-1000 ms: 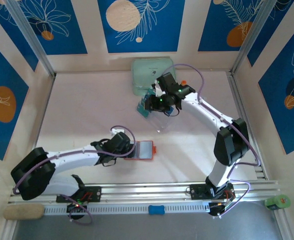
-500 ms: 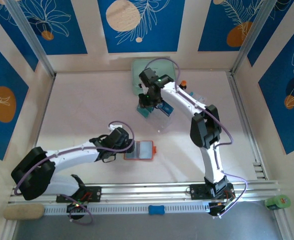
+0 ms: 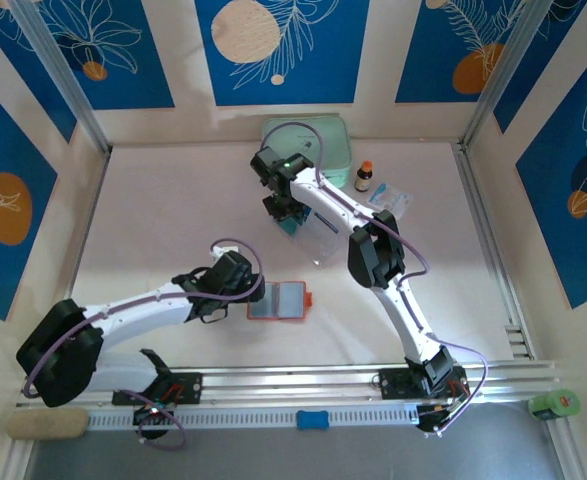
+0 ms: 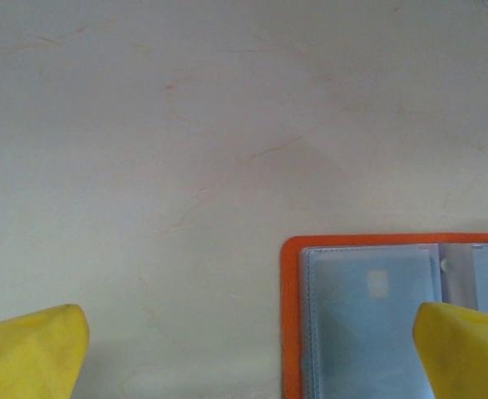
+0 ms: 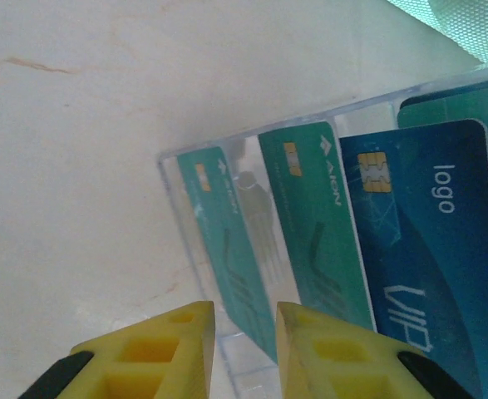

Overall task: Put the credit cards into the card holder
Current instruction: Pick up the credit card from the storage box.

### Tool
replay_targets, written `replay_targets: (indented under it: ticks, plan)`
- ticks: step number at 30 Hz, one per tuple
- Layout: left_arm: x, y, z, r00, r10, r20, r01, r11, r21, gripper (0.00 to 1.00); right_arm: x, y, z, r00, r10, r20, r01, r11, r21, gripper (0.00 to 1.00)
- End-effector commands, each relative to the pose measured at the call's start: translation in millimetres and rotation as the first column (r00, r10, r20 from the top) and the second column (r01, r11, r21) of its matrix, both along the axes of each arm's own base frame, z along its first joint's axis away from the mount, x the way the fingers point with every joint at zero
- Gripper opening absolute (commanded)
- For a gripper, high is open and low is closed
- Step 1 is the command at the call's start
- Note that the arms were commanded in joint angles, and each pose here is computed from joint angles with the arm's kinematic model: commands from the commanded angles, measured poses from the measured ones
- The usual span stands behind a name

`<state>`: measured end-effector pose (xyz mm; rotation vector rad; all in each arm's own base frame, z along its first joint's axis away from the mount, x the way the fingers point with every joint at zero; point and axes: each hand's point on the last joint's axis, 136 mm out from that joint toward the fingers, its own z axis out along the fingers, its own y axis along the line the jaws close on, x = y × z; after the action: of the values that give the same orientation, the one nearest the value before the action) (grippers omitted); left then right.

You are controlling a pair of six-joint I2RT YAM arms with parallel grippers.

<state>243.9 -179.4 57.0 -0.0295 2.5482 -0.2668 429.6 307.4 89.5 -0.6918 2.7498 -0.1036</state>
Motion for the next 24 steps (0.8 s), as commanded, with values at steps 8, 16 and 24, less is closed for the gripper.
replay_targets:
  ticks: [8, 16, 24]
  plan:
    - [-4, 6, -2, 1.000, -0.007, -0.011, 0.007, 1.000, 0.004, 1.00, 6, -5, -10, 1.000, 0.025, 0.013, -0.024, 0.996, -0.081, 0.27]
    - [-4, 7, -2, 1.000, -0.003, -0.010, 0.003, 1.000, 0.000, 1.00, 1, 2, -23, 0.999, 0.031, -0.020, -0.032, 0.997, -0.070, 0.26]
    - [-5, 9, -3, 1.000, 0.002, -0.012, -0.002, 1.000, -0.001, 1.00, -3, 5, -26, 0.998, 0.040, -0.040, -0.042, 0.997, -0.058, 0.18]
